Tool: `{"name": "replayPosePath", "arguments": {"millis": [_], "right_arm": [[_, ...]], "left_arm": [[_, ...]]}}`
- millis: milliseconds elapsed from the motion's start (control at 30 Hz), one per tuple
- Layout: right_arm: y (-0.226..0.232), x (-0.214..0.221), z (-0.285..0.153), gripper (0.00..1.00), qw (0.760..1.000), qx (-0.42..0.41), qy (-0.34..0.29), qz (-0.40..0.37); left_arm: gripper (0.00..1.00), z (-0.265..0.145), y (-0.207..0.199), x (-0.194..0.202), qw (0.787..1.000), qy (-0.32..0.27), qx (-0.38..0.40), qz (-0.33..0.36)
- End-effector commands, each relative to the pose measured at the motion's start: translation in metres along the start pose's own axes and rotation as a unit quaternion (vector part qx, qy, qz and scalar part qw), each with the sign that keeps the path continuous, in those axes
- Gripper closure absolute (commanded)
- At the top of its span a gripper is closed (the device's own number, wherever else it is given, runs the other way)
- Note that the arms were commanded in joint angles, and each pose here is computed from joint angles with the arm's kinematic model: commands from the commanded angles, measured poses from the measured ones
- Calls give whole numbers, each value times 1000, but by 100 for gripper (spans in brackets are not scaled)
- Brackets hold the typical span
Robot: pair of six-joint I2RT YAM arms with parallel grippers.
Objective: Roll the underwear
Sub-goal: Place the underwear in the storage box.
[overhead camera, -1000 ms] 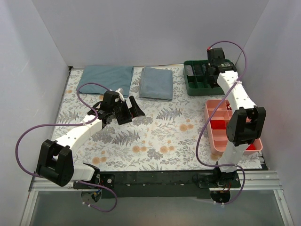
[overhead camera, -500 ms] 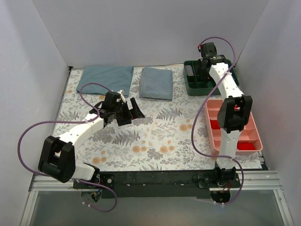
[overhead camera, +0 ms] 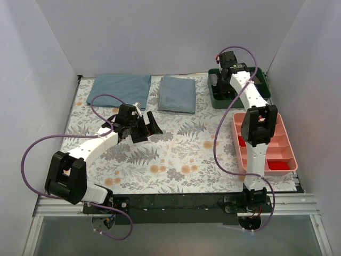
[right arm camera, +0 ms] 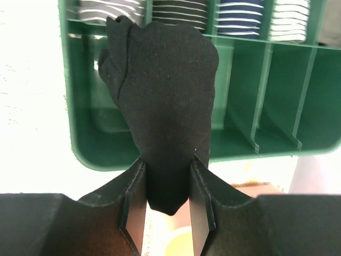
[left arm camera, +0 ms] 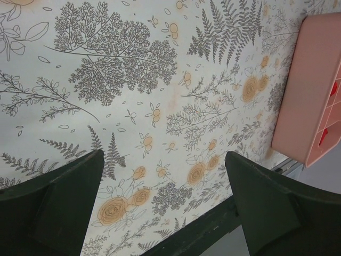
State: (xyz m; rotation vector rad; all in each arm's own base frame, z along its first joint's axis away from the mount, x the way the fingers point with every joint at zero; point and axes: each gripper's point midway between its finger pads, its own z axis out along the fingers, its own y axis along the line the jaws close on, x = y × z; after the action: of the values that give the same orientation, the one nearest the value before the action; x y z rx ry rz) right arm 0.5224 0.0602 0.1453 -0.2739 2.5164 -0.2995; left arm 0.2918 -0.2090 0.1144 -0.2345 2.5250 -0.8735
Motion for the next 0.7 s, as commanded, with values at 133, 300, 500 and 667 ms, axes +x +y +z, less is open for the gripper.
{"name": "replayPosePath", "arguments": {"millis": [133,300,500,667], "right_arm": [[17,-1,12,99,1000,-11,8,-20],[27,4,18,99,999,-18,16,-29],[42,5,23,99,998,-36,18,-38],[49,7,30,99,998,-48,20,-34]], "left_arm": [[2,-2,0,-7,1000,-5,2,8],[2,-1,2,-7,1000,-3,-1,9],[2,-1,4,-7,1000,-6,-4,4],[2,0,6,-6,1000,-5,-7,2]]}}
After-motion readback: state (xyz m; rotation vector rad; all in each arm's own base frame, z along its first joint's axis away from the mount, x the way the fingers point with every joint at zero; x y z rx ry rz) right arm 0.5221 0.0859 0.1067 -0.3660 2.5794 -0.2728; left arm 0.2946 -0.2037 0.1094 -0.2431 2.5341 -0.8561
